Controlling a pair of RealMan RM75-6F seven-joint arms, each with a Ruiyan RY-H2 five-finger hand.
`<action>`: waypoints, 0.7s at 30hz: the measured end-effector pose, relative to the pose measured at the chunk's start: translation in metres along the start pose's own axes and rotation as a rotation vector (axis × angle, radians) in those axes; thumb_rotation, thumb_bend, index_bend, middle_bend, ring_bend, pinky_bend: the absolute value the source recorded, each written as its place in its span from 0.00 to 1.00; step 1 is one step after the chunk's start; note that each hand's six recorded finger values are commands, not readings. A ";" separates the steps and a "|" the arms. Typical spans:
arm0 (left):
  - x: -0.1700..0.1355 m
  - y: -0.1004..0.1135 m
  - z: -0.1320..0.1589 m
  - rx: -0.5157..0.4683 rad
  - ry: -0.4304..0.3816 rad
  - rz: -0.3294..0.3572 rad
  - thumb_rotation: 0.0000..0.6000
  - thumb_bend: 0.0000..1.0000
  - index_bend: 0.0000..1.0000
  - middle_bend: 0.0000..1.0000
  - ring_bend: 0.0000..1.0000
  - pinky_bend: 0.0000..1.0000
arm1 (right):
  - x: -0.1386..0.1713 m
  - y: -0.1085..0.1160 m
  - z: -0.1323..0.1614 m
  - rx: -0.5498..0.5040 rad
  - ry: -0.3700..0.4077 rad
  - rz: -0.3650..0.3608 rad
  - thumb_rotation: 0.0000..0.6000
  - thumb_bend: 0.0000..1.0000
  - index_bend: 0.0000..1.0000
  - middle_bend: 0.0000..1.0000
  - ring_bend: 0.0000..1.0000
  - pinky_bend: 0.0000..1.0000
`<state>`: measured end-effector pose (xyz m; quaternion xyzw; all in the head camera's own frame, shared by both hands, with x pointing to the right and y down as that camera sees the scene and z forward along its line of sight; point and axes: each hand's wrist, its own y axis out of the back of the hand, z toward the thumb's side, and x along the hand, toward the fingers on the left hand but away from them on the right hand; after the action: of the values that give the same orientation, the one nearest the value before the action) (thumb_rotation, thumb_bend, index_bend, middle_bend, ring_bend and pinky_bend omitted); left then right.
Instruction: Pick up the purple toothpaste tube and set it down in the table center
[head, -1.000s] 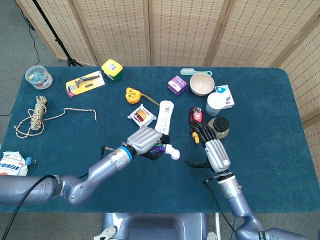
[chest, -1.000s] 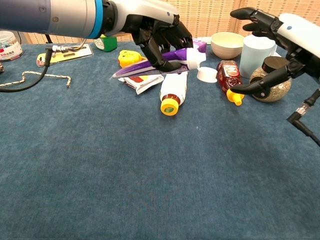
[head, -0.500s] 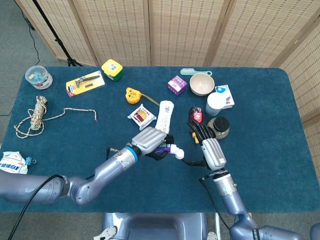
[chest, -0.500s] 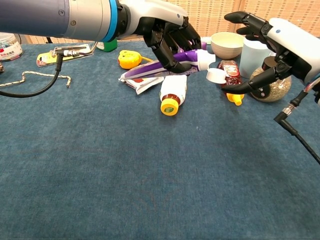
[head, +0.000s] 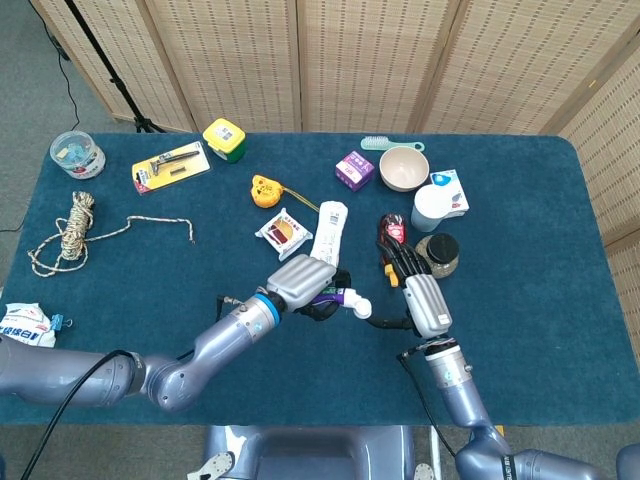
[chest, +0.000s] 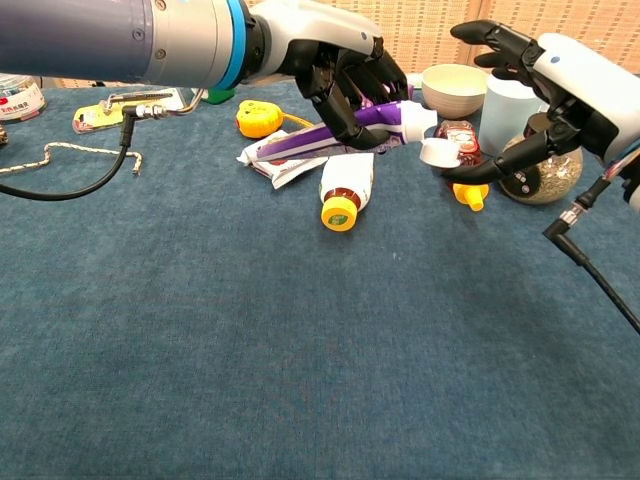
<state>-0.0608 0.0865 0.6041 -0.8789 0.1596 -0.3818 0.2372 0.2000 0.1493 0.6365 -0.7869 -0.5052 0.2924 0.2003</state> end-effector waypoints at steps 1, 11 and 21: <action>0.000 0.000 0.000 0.000 0.001 -0.001 1.00 1.00 0.52 0.45 0.53 0.57 | 0.000 0.000 0.000 -0.001 0.000 -0.002 1.00 0.00 0.00 0.00 0.00 0.00; 0.002 -0.006 -0.004 0.005 0.013 -0.018 1.00 1.00 0.52 0.45 0.54 0.57 | -0.003 0.001 0.004 -0.008 0.007 0.004 1.00 0.00 0.00 0.00 0.00 0.00; 0.003 -0.011 -0.005 0.020 0.015 -0.036 1.00 1.00 0.52 0.45 0.54 0.57 | -0.005 -0.001 0.006 0.000 0.012 0.010 1.00 0.00 0.00 0.00 0.00 0.00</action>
<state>-0.0613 0.0934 0.6147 -0.8763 0.1417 -0.3942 0.2380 0.1939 0.1452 0.6333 -0.7912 -0.5000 0.2887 0.2016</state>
